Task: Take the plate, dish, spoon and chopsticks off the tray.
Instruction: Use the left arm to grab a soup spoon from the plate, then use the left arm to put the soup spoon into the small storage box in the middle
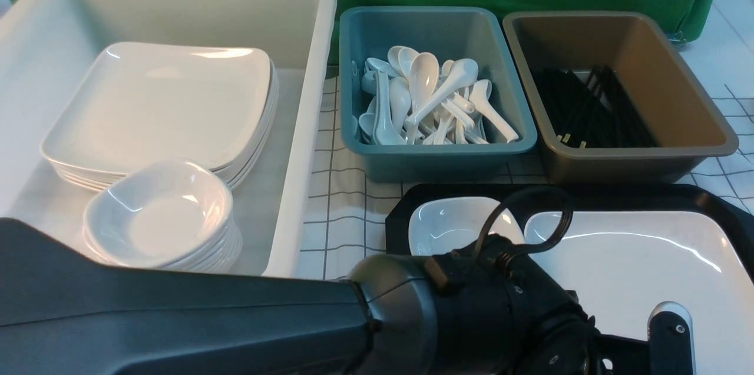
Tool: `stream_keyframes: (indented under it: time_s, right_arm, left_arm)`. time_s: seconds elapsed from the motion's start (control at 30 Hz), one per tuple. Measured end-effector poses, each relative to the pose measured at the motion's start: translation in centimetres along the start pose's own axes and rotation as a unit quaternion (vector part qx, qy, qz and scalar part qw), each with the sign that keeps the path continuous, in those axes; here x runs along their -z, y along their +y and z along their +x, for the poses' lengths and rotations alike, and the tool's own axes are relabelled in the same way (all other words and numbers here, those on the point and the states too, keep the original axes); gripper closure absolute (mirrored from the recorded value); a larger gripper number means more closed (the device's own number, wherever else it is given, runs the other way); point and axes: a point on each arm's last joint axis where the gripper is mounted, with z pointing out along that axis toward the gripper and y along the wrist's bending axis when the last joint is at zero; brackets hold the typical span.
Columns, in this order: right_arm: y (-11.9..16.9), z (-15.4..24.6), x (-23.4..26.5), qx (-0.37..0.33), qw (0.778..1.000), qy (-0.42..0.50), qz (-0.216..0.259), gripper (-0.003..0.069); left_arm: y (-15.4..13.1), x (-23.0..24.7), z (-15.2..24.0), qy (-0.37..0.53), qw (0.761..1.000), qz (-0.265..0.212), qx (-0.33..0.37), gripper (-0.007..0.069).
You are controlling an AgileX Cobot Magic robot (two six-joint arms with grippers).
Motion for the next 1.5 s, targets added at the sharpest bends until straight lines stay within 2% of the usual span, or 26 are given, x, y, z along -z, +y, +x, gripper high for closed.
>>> stream_keyframes:
  time_s: [0.13,0.23,0.27,0.4,0.53,0.63,0.7,0.8,0.87,0.93,1.07,1.23,1.27,1.37,1.5]
  right_arm:
    - [0.0,0.0,0.0,0.0,1.0,0.0,0.0,0.0498]
    - [0.0,0.0,0.0,0.0,1.0,0.0,0.0,0.0487]
    - [0.0,0.0,0.0,0.0,1.0,0.0,0.0,0.0482]
    - [0.0,0.0,0.0,0.0,1.0,0.0,0.0,0.0474]
    - [0.0,0.0,0.0,0.0,1.0,0.0,0.0,0.0471]
    - [0.0,0.0,0.0,0.0,1.0,0.0,0.0,0.0466]
    - [0.0,0.0,0.0,0.0,1.0,0.0,0.0,0.0465]
    - [0.0,0.0,0.0,0.0,1.0,0.0,0.0,0.0462]
    - [0.0,0.0,0.0,0.0,1.0,0.0,0.0,0.0459]
    - [0.0,0.0,0.0,0.0,1.0,0.0,0.0,0.046]
    - [0.0,0.0,0.0,0.0,1.0,0.0,0.0,0.046]
    - [0.0,0.0,0.0,0.0,1.0,0.0,0.0,0.046]
    - [0.0,0.0,0.0,0.0,1.0,0.0,0.0,0.046]
    - [0.0,0.0,0.0,0.0,1.0,0.0,0.0,0.046]
    - [0.0,0.0,0.0,0.0,1.0,0.0,0.0,0.046]
  left_arm:
    - [0.0,-0.7,0.1,0.001,1.0,0.0,0.002,0.0185]
    - [0.1,-0.7,0.0,-0.005,1.0,-0.007,0.028,0.0303]
    - [0.2,-0.6,-0.1,-0.007,0.999,-0.009,0.034,0.0378]
    - [0.3,0.8,-0.4,-0.015,0.999,-0.012,0.041,0.0574]
    - [0.6,3.3,-1.2,-0.043,0.997,-0.031,0.053,0.0608]
    - [1.5,8.6,-2.7,-0.124,0.986,-0.088,0.075,0.0608]
    - [1.8,10.2,-3.0,-0.148,0.98,-0.106,0.077,0.0608]
    - [3.1,15.0,-2.9,-0.214,0.958,-0.163,0.102,0.0608]
    - [4.2,17.2,-2.0,-0.238,0.942,-0.184,0.15,0.0608]
    - [5.7,19.1,-0.4,-0.255,0.918,-0.196,0.231,0.0608]
    - [8.2,20.2,3.6,-0.246,0.849,-0.181,0.431,0.0608]
    - [9.8,17.9,7.6,-0.197,0.797,-0.168,0.546,0.0608]
    - [10.6,17.1,9.0,-0.187,0.767,-0.162,0.592,0.0608]
    - [12.1,17.1,10.6,-0.217,0.721,-0.165,0.636,0.0608]
    - [14.4,18.8,11.5,-0.31,0.681,-0.231,0.621,0.0608]
